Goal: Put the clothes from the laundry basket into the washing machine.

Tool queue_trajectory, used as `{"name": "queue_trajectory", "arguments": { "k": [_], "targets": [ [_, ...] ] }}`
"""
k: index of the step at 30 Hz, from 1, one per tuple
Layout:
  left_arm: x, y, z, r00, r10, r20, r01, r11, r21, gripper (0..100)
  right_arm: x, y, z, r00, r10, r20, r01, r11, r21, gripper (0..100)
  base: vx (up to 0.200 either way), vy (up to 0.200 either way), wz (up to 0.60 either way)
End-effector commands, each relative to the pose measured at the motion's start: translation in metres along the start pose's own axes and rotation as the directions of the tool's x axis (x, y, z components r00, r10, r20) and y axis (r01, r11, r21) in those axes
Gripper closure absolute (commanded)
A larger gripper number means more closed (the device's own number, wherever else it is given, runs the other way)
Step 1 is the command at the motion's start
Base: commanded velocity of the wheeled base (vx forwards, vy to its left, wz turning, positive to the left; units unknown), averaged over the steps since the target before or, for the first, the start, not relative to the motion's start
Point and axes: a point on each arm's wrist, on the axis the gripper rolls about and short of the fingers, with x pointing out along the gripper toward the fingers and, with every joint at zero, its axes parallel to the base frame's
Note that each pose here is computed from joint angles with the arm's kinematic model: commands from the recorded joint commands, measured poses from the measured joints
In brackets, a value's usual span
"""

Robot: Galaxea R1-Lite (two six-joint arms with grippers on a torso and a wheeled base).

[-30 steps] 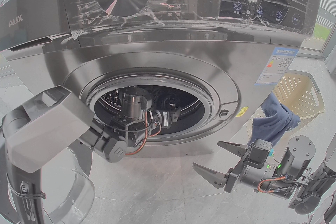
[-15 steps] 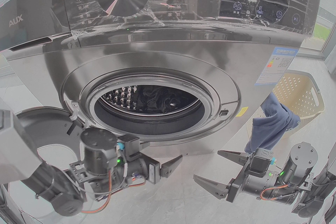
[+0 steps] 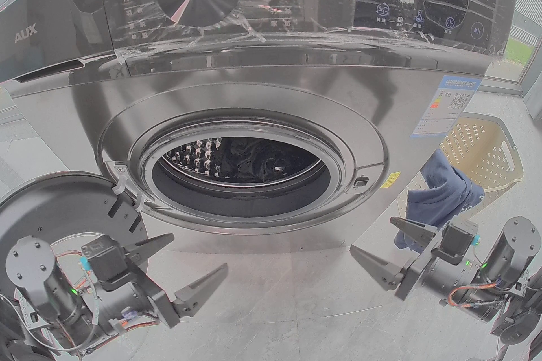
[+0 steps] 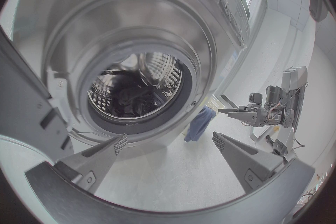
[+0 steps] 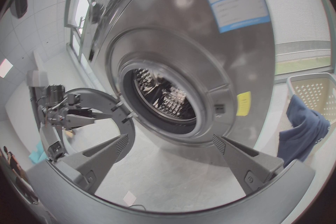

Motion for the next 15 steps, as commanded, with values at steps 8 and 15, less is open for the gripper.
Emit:
{"name": "queue_trajectory", "arguments": {
  "k": [8,15],
  "targets": [
    [-0.042,0.012,0.011,0.987,0.074,0.142,-0.072,0.997,-0.022,0,-0.022,-0.022,0.015,0.990,-0.116,0.077,0.115,0.993,0.017,0,0.000,0.000,0.00],
    [-0.068,0.023,0.015,0.972,0.150,0.182,-0.147,0.989,-0.029,0,-0.042,-0.028,0.021,0.982,-0.154,0.112,0.154,0.988,0.010,0,0.000,0.000,0.00]
  ]
}}
